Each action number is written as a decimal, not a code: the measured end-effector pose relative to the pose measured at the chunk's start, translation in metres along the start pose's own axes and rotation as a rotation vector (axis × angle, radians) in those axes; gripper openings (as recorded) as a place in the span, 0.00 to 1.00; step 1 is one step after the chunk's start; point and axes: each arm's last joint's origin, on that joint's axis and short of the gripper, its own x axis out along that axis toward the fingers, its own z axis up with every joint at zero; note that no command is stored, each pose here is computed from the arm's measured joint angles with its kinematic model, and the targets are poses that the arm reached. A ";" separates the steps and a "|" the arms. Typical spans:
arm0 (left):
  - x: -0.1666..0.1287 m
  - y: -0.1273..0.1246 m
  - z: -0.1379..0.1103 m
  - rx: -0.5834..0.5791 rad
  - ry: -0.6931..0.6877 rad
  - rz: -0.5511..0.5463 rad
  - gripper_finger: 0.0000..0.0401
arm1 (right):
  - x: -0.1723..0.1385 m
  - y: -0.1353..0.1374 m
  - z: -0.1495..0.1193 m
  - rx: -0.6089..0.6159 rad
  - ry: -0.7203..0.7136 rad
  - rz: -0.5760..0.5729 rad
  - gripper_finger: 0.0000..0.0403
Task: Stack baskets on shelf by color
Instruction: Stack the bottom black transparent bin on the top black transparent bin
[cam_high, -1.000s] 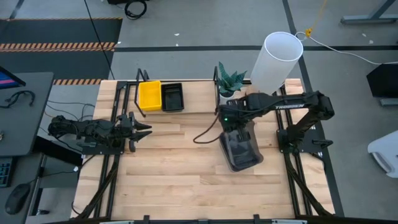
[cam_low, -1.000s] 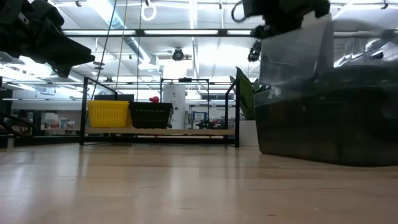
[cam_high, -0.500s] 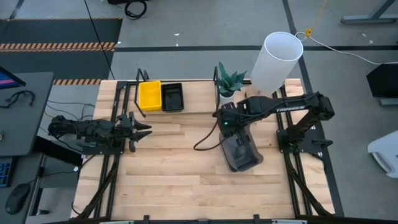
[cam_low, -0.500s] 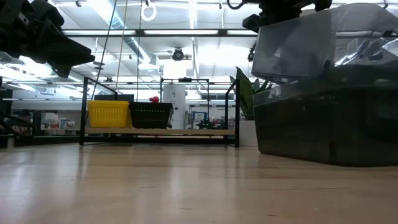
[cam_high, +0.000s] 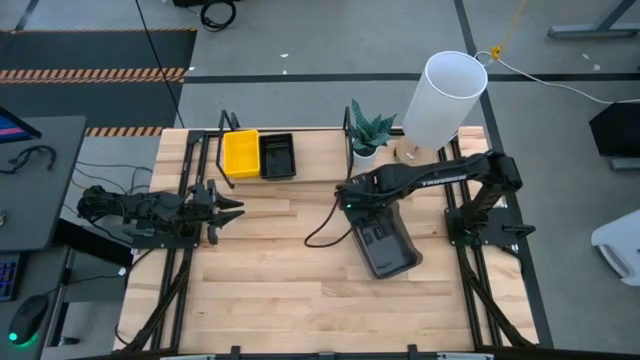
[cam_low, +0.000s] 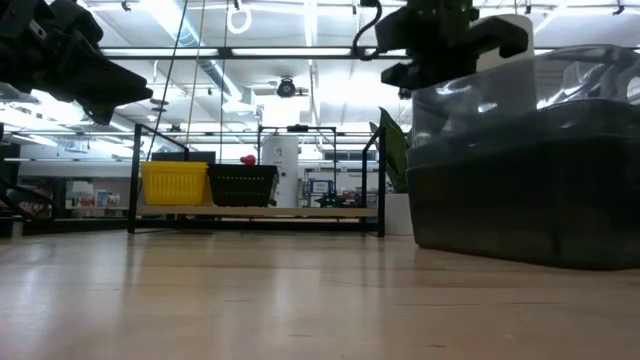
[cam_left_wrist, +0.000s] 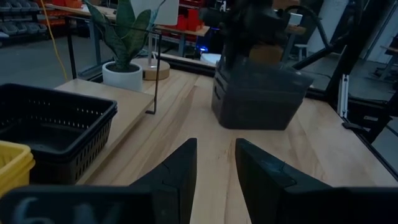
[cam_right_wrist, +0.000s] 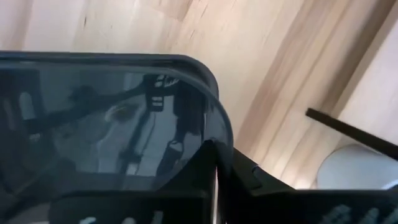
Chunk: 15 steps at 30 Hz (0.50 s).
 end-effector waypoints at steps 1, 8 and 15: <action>0.000 0.000 0.000 0.000 0.001 0.000 0.29 | 0.003 -0.001 0.001 0.012 0.009 -0.001 0.06; 0.000 0.000 0.000 0.000 0.000 0.000 0.29 | 0.020 -0.006 0.006 0.124 0.054 0.008 0.21; 0.000 0.000 0.000 0.000 0.000 0.000 0.29 | -0.002 -0.004 0.004 0.154 0.008 -0.055 0.34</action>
